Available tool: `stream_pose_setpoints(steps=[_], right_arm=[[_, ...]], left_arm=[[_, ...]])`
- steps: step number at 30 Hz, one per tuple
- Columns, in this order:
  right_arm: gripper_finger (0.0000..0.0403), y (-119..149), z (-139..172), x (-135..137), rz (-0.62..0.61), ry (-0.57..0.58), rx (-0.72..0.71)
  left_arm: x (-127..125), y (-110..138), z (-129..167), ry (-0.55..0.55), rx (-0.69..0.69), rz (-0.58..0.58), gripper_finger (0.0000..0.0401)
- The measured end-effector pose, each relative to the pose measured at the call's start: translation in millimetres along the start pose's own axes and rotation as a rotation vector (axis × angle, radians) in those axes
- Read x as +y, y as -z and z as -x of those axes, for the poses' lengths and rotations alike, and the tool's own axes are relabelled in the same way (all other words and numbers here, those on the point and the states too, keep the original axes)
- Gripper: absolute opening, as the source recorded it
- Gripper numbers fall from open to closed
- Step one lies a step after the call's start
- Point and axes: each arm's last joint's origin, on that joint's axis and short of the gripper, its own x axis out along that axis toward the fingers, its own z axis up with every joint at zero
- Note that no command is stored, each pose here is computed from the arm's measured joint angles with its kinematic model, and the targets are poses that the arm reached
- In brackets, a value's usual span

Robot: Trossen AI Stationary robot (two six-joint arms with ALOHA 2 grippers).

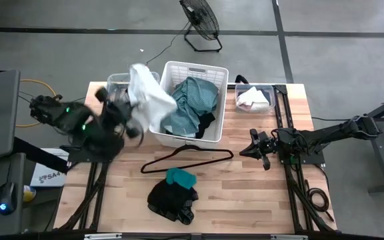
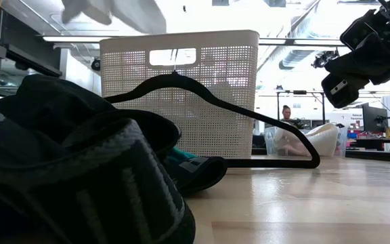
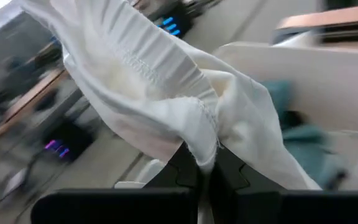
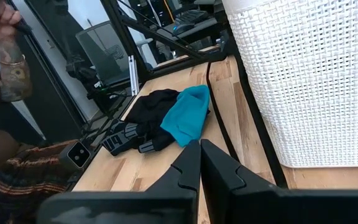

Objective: Pick & Place Cloths
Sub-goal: Put the white boxer short into the left transparent bin

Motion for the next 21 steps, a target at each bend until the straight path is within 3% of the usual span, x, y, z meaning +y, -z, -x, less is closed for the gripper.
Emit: stream_pose_setpoints(steps=[11, 15, 21], right_arm=[[0.0003, 0, 0, 0, 0.0, 0.0, 0.0], [0.0003, 0, 0, 0, 0.0, 0.0, 0.0], [0.0003, 0, 0, 0, 0.0, 0.0, 0.0]], left_arm=[[54, 0, -69, -0.411, 0.268, -0.011, 0.0005], [65, 3, -91, -0.46, 0.387, -0.032, 0.0005], [86, 12, -130, -0.397, 0.596, -0.021, 0.0005]])
